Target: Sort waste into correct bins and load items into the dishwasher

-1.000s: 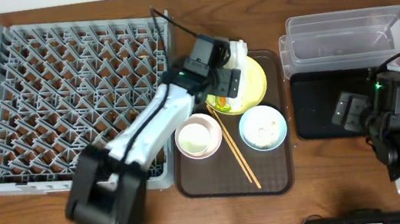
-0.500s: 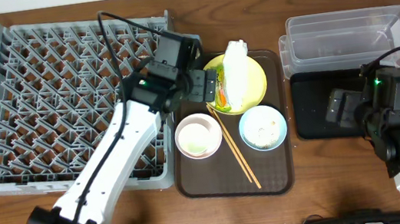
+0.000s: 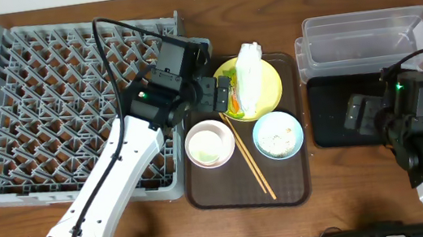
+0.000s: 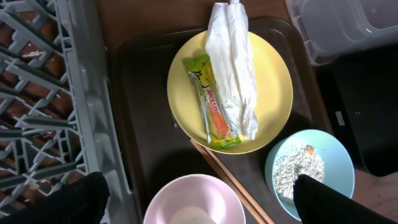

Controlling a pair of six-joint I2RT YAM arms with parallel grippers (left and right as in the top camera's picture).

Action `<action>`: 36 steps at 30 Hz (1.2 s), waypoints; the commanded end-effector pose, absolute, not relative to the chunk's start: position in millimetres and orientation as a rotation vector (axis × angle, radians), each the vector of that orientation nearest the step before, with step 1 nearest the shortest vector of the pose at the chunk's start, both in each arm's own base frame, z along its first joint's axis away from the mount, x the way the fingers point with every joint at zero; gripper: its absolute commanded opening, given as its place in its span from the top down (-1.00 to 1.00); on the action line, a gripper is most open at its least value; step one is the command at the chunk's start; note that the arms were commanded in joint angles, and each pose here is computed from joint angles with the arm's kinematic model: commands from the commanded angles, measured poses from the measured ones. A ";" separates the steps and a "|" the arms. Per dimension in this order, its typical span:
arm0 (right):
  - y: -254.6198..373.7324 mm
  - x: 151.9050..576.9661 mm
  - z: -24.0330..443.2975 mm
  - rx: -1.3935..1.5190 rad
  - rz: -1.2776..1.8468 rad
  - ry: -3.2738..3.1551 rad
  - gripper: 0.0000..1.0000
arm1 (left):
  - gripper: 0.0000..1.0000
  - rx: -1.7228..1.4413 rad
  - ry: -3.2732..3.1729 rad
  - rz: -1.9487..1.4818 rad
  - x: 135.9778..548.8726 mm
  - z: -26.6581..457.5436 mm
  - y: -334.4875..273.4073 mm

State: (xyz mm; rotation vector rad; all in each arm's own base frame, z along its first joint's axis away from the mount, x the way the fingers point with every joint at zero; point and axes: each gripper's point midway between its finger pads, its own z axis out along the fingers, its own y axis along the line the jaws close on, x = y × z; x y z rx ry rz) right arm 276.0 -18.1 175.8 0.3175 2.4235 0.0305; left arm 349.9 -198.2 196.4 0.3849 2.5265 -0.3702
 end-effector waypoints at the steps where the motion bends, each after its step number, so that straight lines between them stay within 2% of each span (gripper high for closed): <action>1: -19.1 278.7 183.4 0.310 0.033 2.407 -0.88 | -0.95 0.379 2.506 -0.408 349.5 207.8 -201.5; 12: -18.9 277.9 182.7 0.310 0.034 2.412 -0.87 | -0.94 0.491 2.512 -0.716 325.3 215.6 -236.0; 21: -18.7 276.9 181.9 0.311 0.035 2.417 -0.88 | -0.91 0.674 2.442 -1.256 276.6 246.9 -279.1; 30: -17.5 274.7 179.9 0.310 0.041 2.430 -0.88 | -0.91 0.751 2.249 -1.732 253.6 295.3 -278.3; 36: -17.5 273.9 179.3 0.310 0.041 2.434 -0.88 | -0.91 0.755 2.159 -1.883 250.7 314.1 -267.9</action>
